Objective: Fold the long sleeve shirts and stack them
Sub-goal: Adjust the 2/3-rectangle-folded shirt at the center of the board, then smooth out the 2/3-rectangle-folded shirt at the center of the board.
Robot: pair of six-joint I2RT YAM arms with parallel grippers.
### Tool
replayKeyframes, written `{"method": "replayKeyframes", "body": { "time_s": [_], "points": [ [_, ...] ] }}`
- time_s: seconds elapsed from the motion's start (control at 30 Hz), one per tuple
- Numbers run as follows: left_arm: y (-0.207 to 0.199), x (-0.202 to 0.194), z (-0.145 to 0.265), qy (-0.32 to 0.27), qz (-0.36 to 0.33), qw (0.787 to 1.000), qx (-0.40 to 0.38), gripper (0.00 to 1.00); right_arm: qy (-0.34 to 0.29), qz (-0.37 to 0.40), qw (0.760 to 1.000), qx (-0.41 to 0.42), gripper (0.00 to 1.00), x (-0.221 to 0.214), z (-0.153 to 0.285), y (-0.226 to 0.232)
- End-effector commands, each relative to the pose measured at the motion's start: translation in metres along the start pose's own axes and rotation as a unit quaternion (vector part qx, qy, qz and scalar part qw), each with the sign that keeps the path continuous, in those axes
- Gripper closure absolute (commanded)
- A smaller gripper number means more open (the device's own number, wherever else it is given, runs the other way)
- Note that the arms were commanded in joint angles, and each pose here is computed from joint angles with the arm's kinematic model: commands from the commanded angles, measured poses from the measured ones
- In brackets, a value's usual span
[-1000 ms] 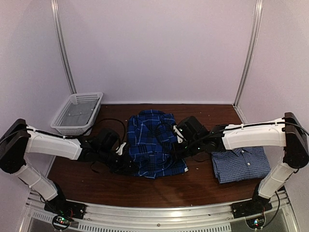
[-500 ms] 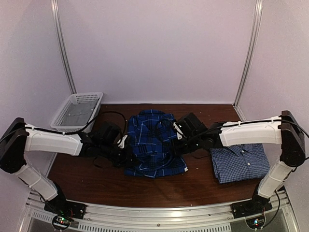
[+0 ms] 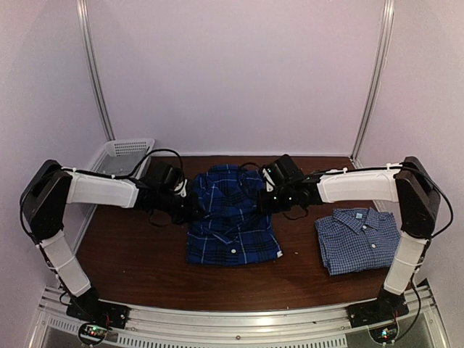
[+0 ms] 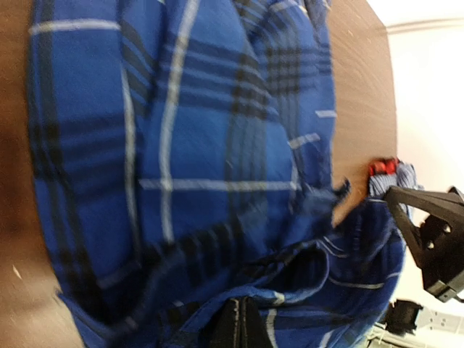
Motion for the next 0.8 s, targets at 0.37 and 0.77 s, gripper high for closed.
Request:
{"method": "replayKeyframes", "body": {
  "time_s": [0.37, 0.77],
  "points": [
    [-0.001, 0.089, 0.002, -0.082, -0.042, 0.995, 0.026, 0.62, -0.049, 0.017, 0.999, -0.006, 0.57, 0.077, 0.0, -0.014],
    [-0.016, 0.051, 0.045, -0.06, -0.087, 0.994, -0.013, 0.64, -0.015, 0.071, 0.992, 0.099, 0.59, 0.029, 0.024, 0.045]
  ]
}}
Point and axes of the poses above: each gripper's point midway between its finger pads, its own z axis back along the fingers, its own y axis along the line the jaws close on, x = y × z, the point moved 9 cm from there along z, back along the fingers, and after that the axes turned 1 degree about -z, right-handed, at the moved point
